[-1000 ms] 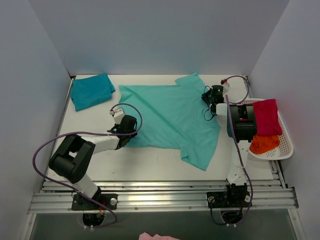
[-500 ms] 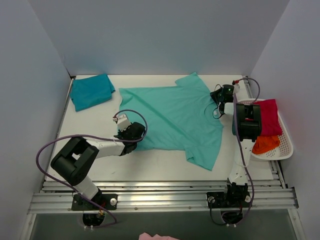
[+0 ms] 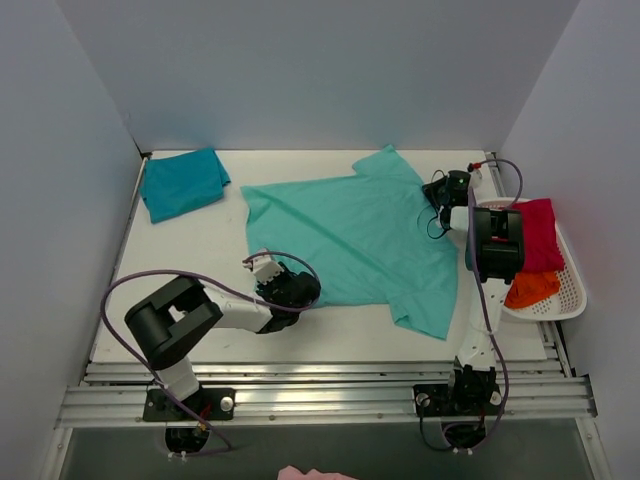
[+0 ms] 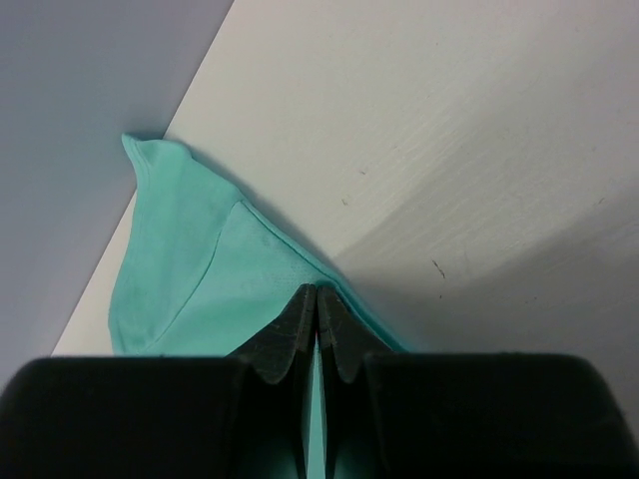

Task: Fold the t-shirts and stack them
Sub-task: Flatten out the tshirt

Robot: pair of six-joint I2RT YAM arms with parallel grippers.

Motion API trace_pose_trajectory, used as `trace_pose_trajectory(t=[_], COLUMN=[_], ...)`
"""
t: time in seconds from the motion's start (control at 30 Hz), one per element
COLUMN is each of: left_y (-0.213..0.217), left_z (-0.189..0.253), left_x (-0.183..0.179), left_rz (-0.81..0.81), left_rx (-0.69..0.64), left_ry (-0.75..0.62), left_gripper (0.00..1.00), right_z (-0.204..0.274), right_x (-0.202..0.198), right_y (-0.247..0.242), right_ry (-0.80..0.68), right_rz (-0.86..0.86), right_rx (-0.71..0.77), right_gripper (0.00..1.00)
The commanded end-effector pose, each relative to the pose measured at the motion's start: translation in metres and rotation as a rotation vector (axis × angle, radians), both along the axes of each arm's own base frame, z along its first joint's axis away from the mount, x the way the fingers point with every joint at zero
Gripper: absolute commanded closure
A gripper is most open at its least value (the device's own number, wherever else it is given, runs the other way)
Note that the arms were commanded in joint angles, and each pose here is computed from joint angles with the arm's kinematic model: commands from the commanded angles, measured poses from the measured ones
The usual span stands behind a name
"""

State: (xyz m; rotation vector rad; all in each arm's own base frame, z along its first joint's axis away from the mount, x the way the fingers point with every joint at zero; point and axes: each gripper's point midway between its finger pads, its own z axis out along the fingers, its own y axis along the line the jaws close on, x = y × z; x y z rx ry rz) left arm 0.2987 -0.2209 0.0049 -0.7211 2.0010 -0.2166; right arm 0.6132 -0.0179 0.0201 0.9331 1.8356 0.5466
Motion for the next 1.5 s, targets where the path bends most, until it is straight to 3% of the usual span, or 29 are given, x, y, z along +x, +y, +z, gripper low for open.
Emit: trace_pose_trajectory(t=[0.0, 0.23, 0.3, 0.33, 0.37, 0.47, 0.5, 0.67, 0.83, 0.9, 1.0, 1.03, 1.13, 1.3, 1.33, 1.37, 1.4, 1.43, 1.47], left_y=[0.094, 0.080, 0.081, 0.077, 0.073, 0.040, 0.044, 0.036, 0.036, 0.050, 0.064, 0.067, 0.072, 0.055, 0.067, 0.051, 0.055, 0.054, 0.051], left_z=[-0.125, -0.163, -0.161, -0.158, -0.154, -0.122, -0.100, -0.002, 0.086, 0.116, 0.148, 0.151, 0.152, 0.159, 0.160, 0.157, 0.153, 0.152, 0.158], left_x=[-0.156, -0.190, -0.199, -0.206, -0.209, -0.206, -0.205, -0.172, -0.138, -0.125, -0.123, -0.124, -0.128, -0.104, -0.086, -0.067, -0.053, -0.036, -0.003], left_rz=[-0.076, -0.127, -0.130, -0.144, -0.157, -0.209, -0.202, -0.174, -0.144, -0.120, -0.119, -0.125, -0.164, -0.198, -0.177, -0.187, -0.241, -0.243, -0.230], left_rx=[0.387, 0.347, 0.349, 0.344, 0.343, 0.355, 0.412, 0.545, 0.515, 0.507, 0.482, 0.478, 0.442, 0.364, 0.420, 0.335, 0.392, 0.344, 0.203], left_ry=[0.678, 0.764, 0.770, 0.761, 0.754, 0.671, 0.660, 0.480, 0.274, 0.213, 0.165, 0.164, 0.165, 0.069, 0.078, 0.057, 0.073, 0.062, 0.020], left_gripper=[0.61, 0.61, 0.55, 0.48, 0.28, 0.09, 0.03, 0.06, 0.06, 0.06, 0.06, 0.06, 0.06, 0.06, 0.06, 0.06, 0.06, 0.06, 0.06], right_z=[-0.008, -0.008, -0.009, -0.008, -0.009, -0.008, -0.008, -0.005, 0.007, 0.018, 0.042, 0.057, 0.092, 0.124, 0.135, 0.137, 0.141, 0.142, 0.142], right_x=[-0.001, -0.002, -0.003, -0.003, -0.003, -0.003, -0.003, -0.003, -0.003, -0.004, -0.012, -0.016, -0.024, -0.041, -0.046, -0.049, -0.057, -0.062, -0.067], right_y=[-0.009, -0.013, -0.013, -0.014, -0.014, -0.014, -0.014, -0.013, -0.003, 0.003, 0.017, 0.018, 0.036, 0.074, 0.077, 0.082, 0.085, 0.093, 0.096], right_ry=[-0.001, 0.000, 0.003, 0.003, 0.003, 0.003, 0.003, -0.005, -0.043, -0.072, -0.097, -0.110, -0.154, -0.162, -0.177, -0.181, -0.188, -0.187, -0.182], right_rz=[-0.024, -0.039, -0.045, -0.049, -0.051, -0.050, -0.049, -0.047, -0.021, -0.011, 0.010, 0.012, 0.040, 0.096, 0.101, 0.109, 0.115, 0.130, 0.140], right_rx=[0.018, 0.021, 0.020, 0.020, 0.021, 0.019, 0.017, 0.012, -0.026, -0.031, -0.054, -0.072, -0.095, -0.151, -0.149, -0.146, -0.146, -0.148, -0.153], right_gripper=[1.00, 1.00, 1.00, 1.00, 1.00, 1.00, 1.00, 1.00, 1.00, 0.91, 0.66, 0.55, 0.44, 0.41, 0.41, 0.41, 0.41, 0.42, 0.43])
